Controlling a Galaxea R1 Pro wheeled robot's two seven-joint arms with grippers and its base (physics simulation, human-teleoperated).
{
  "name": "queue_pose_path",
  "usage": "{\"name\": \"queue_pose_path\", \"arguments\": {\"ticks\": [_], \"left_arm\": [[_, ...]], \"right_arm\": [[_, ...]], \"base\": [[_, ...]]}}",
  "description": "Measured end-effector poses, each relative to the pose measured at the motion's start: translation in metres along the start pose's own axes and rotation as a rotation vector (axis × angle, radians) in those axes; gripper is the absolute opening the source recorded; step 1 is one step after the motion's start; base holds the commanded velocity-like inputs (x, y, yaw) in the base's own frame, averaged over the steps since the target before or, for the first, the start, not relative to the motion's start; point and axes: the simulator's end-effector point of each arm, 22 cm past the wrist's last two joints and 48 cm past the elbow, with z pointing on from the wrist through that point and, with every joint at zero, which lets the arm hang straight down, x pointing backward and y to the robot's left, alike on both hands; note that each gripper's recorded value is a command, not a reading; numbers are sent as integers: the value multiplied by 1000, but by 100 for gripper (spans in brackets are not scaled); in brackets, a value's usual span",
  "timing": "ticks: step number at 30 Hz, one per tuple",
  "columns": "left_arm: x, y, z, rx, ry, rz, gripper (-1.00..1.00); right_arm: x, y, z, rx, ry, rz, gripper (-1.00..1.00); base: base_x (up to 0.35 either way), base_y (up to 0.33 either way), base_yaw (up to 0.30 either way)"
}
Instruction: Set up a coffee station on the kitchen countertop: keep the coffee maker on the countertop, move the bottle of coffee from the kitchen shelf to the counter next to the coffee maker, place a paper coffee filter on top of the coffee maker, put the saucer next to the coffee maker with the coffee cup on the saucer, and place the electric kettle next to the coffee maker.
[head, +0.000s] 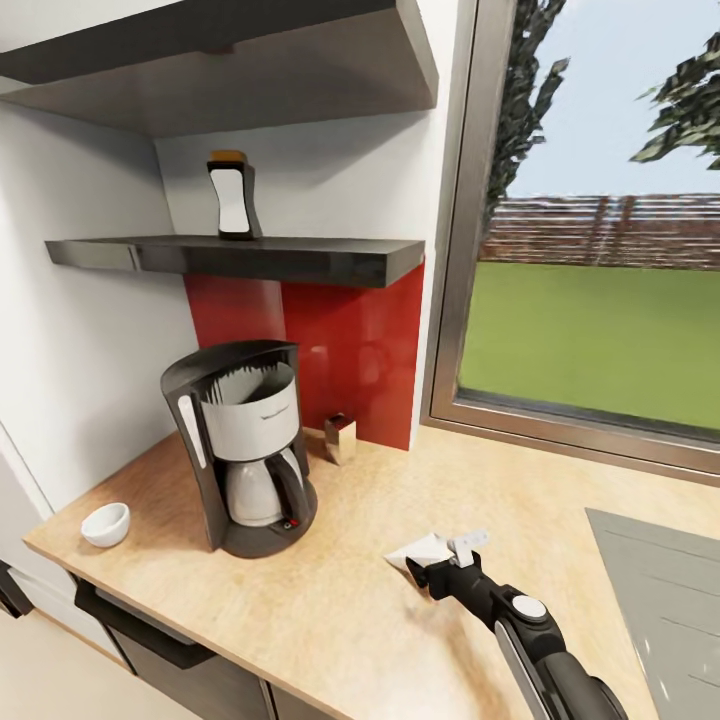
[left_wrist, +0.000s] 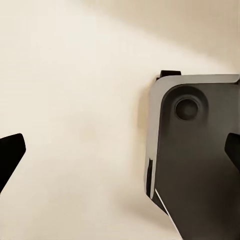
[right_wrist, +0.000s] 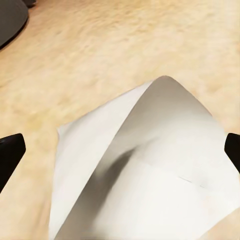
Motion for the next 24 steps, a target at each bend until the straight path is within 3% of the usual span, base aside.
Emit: {"name": "queue_pose_path", "arguments": {"ticks": [24], "left_arm": [[0, -1, 0, 0, 0, 0, 100]], "right_arm": [[2, 0, 0, -1, 4, 0, 100]], "base": [[23, 15, 0]]}}
